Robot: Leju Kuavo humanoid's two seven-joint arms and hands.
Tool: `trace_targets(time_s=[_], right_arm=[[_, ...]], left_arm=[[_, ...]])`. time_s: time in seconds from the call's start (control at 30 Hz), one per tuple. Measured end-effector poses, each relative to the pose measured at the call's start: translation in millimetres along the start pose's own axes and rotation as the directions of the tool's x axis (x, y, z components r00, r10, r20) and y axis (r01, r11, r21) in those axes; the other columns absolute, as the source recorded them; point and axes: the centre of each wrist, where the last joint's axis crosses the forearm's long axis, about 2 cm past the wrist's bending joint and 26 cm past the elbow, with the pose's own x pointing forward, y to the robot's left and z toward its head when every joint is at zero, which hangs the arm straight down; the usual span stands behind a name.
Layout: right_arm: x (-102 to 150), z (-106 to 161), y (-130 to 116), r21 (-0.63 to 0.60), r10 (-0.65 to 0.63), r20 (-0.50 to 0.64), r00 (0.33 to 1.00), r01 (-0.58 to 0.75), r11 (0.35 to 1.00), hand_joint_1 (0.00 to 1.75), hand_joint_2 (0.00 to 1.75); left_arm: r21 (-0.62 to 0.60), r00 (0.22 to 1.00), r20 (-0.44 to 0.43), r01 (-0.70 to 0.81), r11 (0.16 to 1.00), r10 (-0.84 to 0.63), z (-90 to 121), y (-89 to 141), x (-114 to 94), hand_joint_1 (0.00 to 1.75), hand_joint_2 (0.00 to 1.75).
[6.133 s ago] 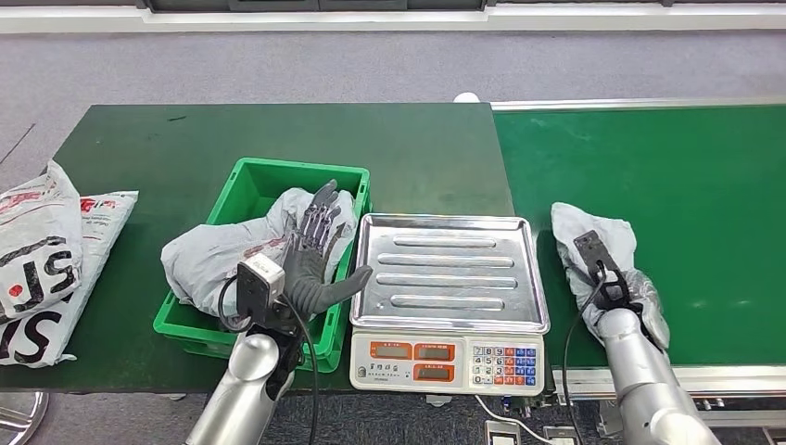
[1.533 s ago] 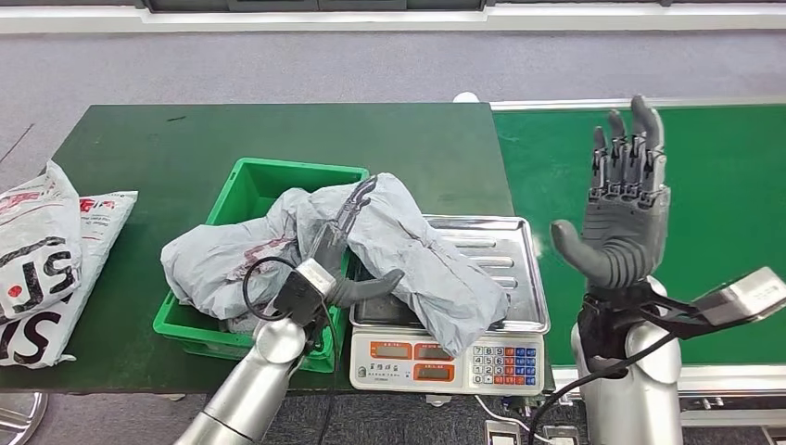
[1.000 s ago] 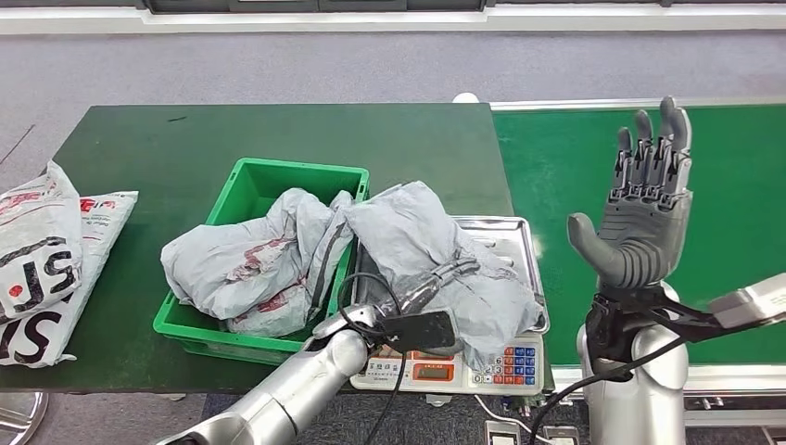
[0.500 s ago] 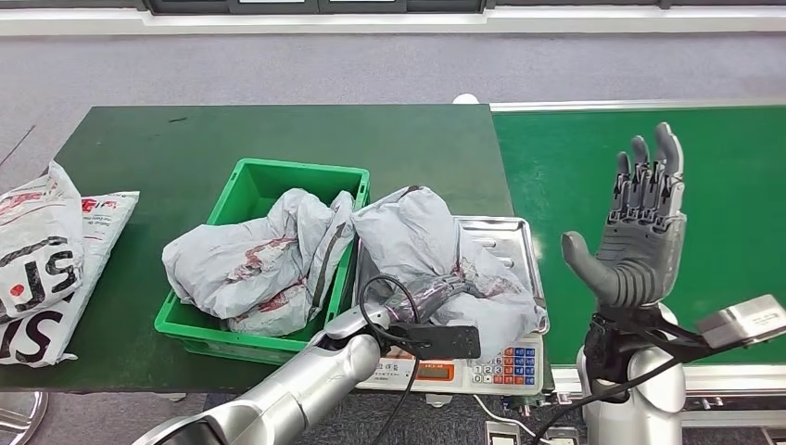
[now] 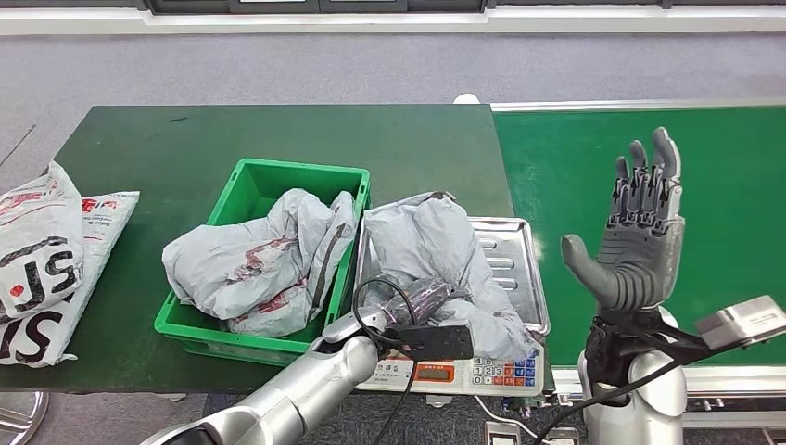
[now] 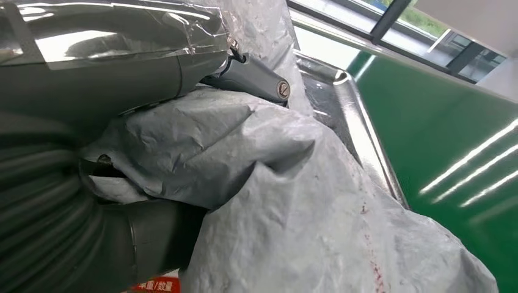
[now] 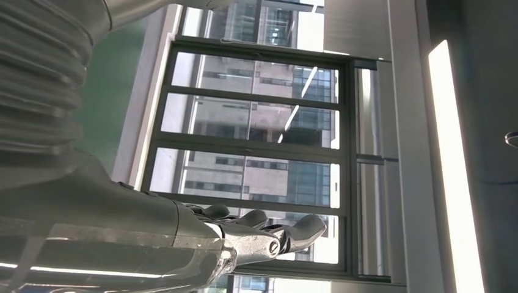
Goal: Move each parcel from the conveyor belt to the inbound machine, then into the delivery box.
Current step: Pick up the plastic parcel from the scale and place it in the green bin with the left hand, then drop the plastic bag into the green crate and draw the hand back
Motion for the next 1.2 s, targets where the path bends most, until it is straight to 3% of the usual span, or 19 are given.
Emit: trace_targets(time_s=[0.4,0.63,0.77,0.87,1.0,1.2], right_arm=[[0.0,0.3,-0.1,0.000,0.001,-0.001,1.000,-0.001,1.000,0.00,1.75],[2.5,-0.4,-0.8,-0.013,0.013,0.004,1.000,-0.013,1.000,0.00,1.75],[4.3,1.0,-1.4,-0.034,0.014,0.005,1.000,-0.013,0.999,0.00,1.75],[5.3,1.6,-2.9,-0.053,0.013,0.000,1.000,-0.013,0.998,0.00,1.75],[5.6,2.3,-6.4,-0.067,0.017,-0.003,1.000,-0.017,0.998,0.00,1.75],[4.9,3.5,-10.9,-0.066,0.022,0.010,1.000,-0.021,0.998,0.00,1.75]], left_arm=[[0.009,0.999,0.018,-0.027,1.000,0.027,1.2,-2.4,0.9,1.75,1.75],[0.030,0.940,0.197,-0.289,0.957,0.278,6.5,-4.2,-1.3,1.75,1.75],[0.168,0.821,0.411,-0.495,0.853,0.395,12.1,7.9,0.3,1.75,1.75],[0.382,0.773,0.537,-0.580,0.719,0.338,23.2,30.8,6.2,1.75,1.75],[0.589,0.753,0.634,-0.619,0.519,0.178,50.3,63.3,23.1,1.75,1.75],[0.670,0.716,0.698,-0.644,0.369,-0.016,92.8,90.3,47.4,1.75,1.75]])
